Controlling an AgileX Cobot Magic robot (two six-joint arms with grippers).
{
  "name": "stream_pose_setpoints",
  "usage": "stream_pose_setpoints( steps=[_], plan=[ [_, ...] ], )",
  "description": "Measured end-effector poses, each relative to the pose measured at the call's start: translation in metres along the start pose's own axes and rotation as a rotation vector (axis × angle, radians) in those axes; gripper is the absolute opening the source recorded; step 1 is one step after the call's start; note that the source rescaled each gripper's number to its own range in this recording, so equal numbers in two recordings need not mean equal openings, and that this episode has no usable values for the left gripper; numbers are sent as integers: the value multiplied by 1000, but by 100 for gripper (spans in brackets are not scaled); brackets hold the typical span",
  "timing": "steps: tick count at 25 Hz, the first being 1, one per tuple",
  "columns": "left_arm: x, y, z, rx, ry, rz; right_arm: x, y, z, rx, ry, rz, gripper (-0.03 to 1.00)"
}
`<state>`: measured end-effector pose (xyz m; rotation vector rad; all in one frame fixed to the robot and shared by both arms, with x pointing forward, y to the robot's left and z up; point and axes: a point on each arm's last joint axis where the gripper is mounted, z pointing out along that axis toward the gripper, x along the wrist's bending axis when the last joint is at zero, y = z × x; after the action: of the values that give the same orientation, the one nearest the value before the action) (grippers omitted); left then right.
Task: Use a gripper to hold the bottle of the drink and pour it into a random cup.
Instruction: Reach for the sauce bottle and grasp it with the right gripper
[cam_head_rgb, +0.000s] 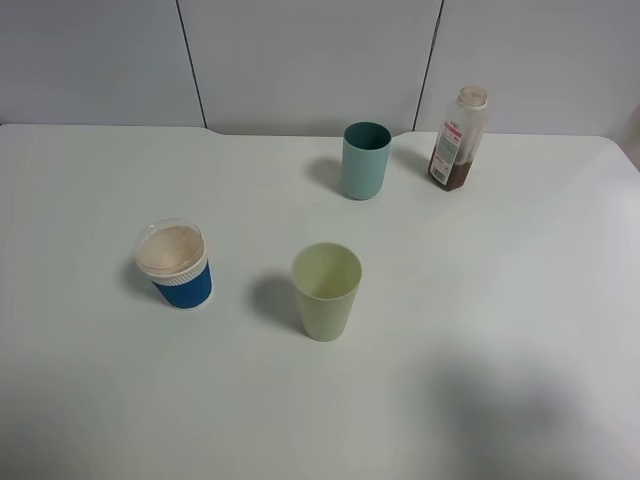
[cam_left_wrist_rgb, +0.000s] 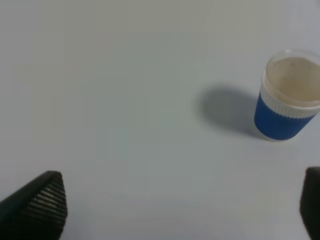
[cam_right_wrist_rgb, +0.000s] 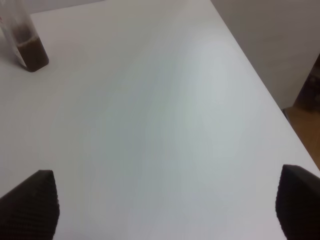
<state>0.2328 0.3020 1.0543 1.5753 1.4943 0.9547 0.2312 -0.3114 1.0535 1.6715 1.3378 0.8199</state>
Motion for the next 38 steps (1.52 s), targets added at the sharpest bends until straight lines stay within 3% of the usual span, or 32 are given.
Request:
stream_pose_setpoints(
  steps=[25, 38],
  plan=[
    [0, 0, 0, 0, 0, 0, 3, 1, 1, 12, 33, -12, 100],
    [0, 0, 0, 0, 0, 0, 20, 66, 47, 189, 79, -60, 100]
  ],
)
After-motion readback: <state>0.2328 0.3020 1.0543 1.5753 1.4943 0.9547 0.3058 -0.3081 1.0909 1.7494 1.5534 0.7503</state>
